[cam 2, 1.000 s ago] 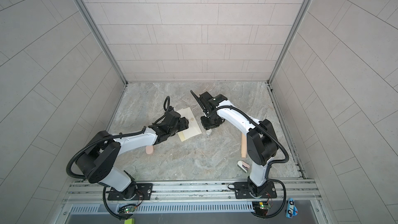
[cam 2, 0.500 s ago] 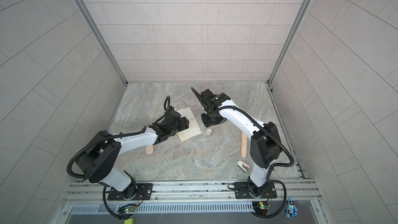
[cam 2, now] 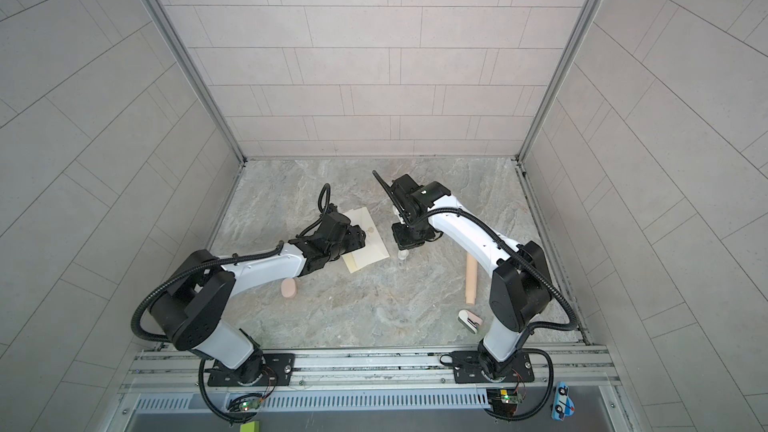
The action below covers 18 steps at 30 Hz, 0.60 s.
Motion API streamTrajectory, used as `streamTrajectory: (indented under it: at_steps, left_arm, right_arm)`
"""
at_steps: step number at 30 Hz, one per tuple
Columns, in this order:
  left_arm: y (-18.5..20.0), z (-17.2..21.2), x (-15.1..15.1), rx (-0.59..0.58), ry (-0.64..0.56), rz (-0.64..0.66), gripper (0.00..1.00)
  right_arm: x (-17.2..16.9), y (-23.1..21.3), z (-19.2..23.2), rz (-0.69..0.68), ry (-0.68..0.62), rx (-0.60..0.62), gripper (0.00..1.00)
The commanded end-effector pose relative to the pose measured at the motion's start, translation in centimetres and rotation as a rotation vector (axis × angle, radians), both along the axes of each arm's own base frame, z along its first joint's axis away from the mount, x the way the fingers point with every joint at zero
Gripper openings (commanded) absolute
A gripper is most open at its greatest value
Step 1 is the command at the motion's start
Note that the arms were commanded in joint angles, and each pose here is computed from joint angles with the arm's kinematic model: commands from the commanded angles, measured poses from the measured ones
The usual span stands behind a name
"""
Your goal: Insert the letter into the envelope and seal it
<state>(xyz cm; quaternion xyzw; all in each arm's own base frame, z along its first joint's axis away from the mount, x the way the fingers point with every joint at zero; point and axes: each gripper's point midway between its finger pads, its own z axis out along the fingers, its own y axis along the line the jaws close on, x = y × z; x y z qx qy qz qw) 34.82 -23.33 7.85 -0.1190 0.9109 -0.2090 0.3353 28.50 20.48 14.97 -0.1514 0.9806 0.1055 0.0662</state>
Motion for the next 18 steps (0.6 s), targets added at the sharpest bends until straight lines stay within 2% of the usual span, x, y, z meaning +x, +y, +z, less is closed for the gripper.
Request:
streamTrajectory:
  at_steps: [1,18]
  left_arm:
    - [0.01,0.48,0.52,0.008,0.001,0.008,0.71]
    - [0.02,0.46,0.50,0.013,0.005,0.007,0.71]
  right_arm:
    - [-0.70,0.00,-0.51,0.010,0.048,-0.009,0.07]
    - [-0.57,0.13,-1.41,0.017,0.067,-0.017,0.07]
